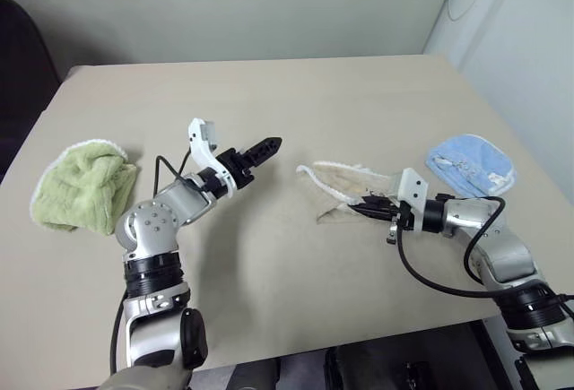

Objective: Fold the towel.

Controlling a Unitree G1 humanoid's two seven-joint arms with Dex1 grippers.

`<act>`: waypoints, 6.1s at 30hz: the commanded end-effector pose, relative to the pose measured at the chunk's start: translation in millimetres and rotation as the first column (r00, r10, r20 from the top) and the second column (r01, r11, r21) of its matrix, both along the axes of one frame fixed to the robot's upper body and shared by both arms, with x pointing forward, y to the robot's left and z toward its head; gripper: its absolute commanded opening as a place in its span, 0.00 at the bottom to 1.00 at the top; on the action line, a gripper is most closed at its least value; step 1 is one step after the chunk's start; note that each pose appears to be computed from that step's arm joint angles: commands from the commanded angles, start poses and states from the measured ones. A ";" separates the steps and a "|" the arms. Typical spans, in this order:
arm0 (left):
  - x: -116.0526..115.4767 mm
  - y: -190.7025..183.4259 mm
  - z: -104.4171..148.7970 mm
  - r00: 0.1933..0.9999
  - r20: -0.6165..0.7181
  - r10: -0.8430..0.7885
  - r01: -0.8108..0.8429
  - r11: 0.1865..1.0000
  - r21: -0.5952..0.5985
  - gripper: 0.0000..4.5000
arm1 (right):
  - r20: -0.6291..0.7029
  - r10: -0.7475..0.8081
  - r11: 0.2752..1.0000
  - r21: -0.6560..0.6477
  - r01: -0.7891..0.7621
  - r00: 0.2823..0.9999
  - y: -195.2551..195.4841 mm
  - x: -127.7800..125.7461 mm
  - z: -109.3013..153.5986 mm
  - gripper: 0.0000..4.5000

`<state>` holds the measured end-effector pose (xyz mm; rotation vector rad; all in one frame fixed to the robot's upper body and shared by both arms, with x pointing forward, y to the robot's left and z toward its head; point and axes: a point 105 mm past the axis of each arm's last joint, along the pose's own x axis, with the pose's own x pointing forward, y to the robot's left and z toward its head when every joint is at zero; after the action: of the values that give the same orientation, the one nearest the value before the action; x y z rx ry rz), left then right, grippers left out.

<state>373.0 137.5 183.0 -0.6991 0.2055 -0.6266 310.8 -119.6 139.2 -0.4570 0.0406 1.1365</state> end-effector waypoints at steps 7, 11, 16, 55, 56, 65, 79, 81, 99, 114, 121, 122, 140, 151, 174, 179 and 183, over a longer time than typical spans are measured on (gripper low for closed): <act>-1.8 -1.8 11.6 0.999 0.054 -0.002 0.002 1.000 -0.015 1.00 | 0.063 -0.004 1.000 -0.029 0.006 0.998 1.1 7.5 6.3 0.23; -1.8 -1.6 12.0 0.999 0.054 0.000 0.001 1.000 -0.014 1.00 | 0.074 0.011 1.000 -0.029 -0.009 0.997 2.4 5.9 7.1 0.45; -2.2 -2.4 11.8 0.999 0.053 -0.001 0.002 1.000 -0.016 1.00 | 0.045 0.000 1.000 0.014 -0.001 0.999 1.9 6.0 10.3 0.45; -3.9 -7.9 9.4 0.999 0.047 -0.018 0.019 1.000 -0.024 1.00 | 0.089 -0.102 0.989 0.113 0.092 0.991 -6.3 30.1 57.8 0.01; -3.9 -8.0 9.3 0.999 0.047 -0.018 0.019 1.000 -0.024 1.00 | 0.088 -0.106 0.989 0.112 0.096 0.990 -6.2 31.1 57.7 0.01; -4.1 -9.1 9.6 0.999 0.050 -0.020 0.021 0.999 -0.026 1.00 | 0.027 -0.144 0.985 0.100 0.140 0.989 -10.5 43.1 55.8 0.01; -5.1 -5.5 10.0 0.999 0.054 0.001 0.002 0.999 -0.038 1.00 | -0.157 -0.098 0.982 0.145 0.121 0.983 -15.2 31.0 61.4 0.01; -5.1 -5.0 8.5 0.999 0.049 0.003 0.000 0.999 -0.046 1.00 | -0.196 -0.092 0.977 0.171 0.126 0.976 -14.4 30.1 65.2 0.01; -4.9 -11.6 6.4 0.999 0.041 -0.015 0.017 0.998 -0.056 1.00 | -0.443 -0.266 0.909 0.180 0.375 0.856 -25.7 77.6 57.3 0.01; -5.8 -15.9 6.6 0.998 0.049 -0.030 0.033 0.998 -0.052 1.00 | -0.408 -0.327 0.909 0.111 0.402 0.852 -23.9 88.1 40.8 0.53; -6.7 -18.2 6.9 0.998 0.050 -0.039 0.041 0.998 -0.047 1.00 | -0.231 -0.390 0.902 0.098 0.420 0.891 -33.4 96.1 52.7 0.90; -6.7 -18.1 6.9 0.998 0.050 -0.039 0.041 0.998 -0.047 1.00 | -0.215 -0.396 0.901 0.096 0.423 0.893 -34.8 96.9 54.0 0.90; -9.2 -29.8 27.4 0.961 0.259 -0.096 0.058 0.987 0.152 0.96 | 0.078 -0.318 0.947 0.071 0.313 0.945 -43.1 83.1 89.8 0.61; -31.4 -72.1 22.1 0.866 0.353 -0.355 0.213 0.900 0.381 0.14 | -0.010 -0.261 0.958 0.122 0.260 0.965 -29.8 62.8 75.5 0.00; 2.9 -107.6 -102.7 0.890 -0.044 -0.454 0.367 0.654 0.661 0.01 | -0.165 -0.385 0.922 -0.038 0.384 0.908 -27.6 68.2 -46.8 0.00; 2.9 -107.6 -102.8 0.890 -0.043 -0.454 0.366 0.655 0.662 0.01 | -0.163 -0.385 0.923 -0.037 0.384 0.909 -27.6 68.4 -47.0 0.00; -5.4 -96.6 14.9 0.888 0.297 -0.351 0.291 0.929 0.227 0.01 | -0.011 -0.326 0.928 0.187 0.322 0.945 -28.2 65.1 37.8 0.00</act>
<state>372.2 29.0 134.3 -0.2478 0.2668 -0.9918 379.5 -143.9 129.7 -0.2844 0.1426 0.7952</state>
